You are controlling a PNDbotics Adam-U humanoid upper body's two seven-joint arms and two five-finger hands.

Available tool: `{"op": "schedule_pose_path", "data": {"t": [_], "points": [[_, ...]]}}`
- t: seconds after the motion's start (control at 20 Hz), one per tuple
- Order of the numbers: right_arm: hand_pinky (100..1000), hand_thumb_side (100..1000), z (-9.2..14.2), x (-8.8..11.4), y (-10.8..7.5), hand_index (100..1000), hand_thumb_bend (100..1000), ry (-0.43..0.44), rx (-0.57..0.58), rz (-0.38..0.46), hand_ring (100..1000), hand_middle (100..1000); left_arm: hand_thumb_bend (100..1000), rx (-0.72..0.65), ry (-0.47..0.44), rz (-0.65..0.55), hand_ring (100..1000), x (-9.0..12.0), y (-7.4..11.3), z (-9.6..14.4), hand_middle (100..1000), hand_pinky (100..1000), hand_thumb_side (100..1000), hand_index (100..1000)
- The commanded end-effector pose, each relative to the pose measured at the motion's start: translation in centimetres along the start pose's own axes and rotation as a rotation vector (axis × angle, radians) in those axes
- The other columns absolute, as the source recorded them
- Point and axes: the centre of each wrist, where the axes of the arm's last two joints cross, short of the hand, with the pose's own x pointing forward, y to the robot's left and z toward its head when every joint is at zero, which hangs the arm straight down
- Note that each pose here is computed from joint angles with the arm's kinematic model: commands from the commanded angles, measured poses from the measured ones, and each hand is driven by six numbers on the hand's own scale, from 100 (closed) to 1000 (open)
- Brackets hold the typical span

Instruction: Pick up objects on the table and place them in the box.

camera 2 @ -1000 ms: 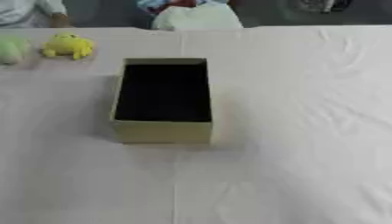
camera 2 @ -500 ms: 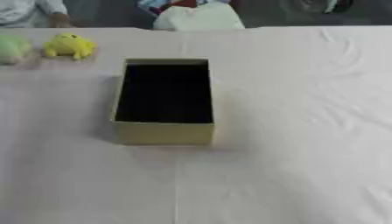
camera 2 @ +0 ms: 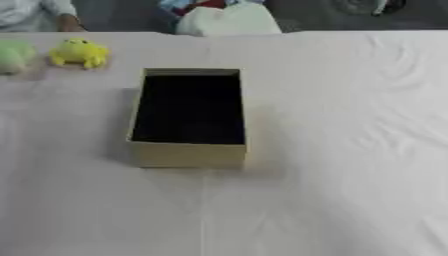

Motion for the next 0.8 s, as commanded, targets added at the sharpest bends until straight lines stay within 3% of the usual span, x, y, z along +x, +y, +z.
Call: {"op": "schedule_pose_path", "data": {"t": [0.05, 0.8], "points": [[772, 1000, -1.2, 0.7, -0.4, 784, 100, -0.053, 0.008, 0.004, 735, 711, 545, 0.049, 0.025, -0.005, 892, -0.8, 1.9, 0.3, 926, 878, 136, 981], [772, 1000, -1.3, 0.6, -0.7, 783, 100, -0.063, 0.001, 0.027, 732, 707, 546, 0.121, -0.008, 0.028, 888, 0.1, 4.0, 0.1, 932, 878, 157, 987]]}}
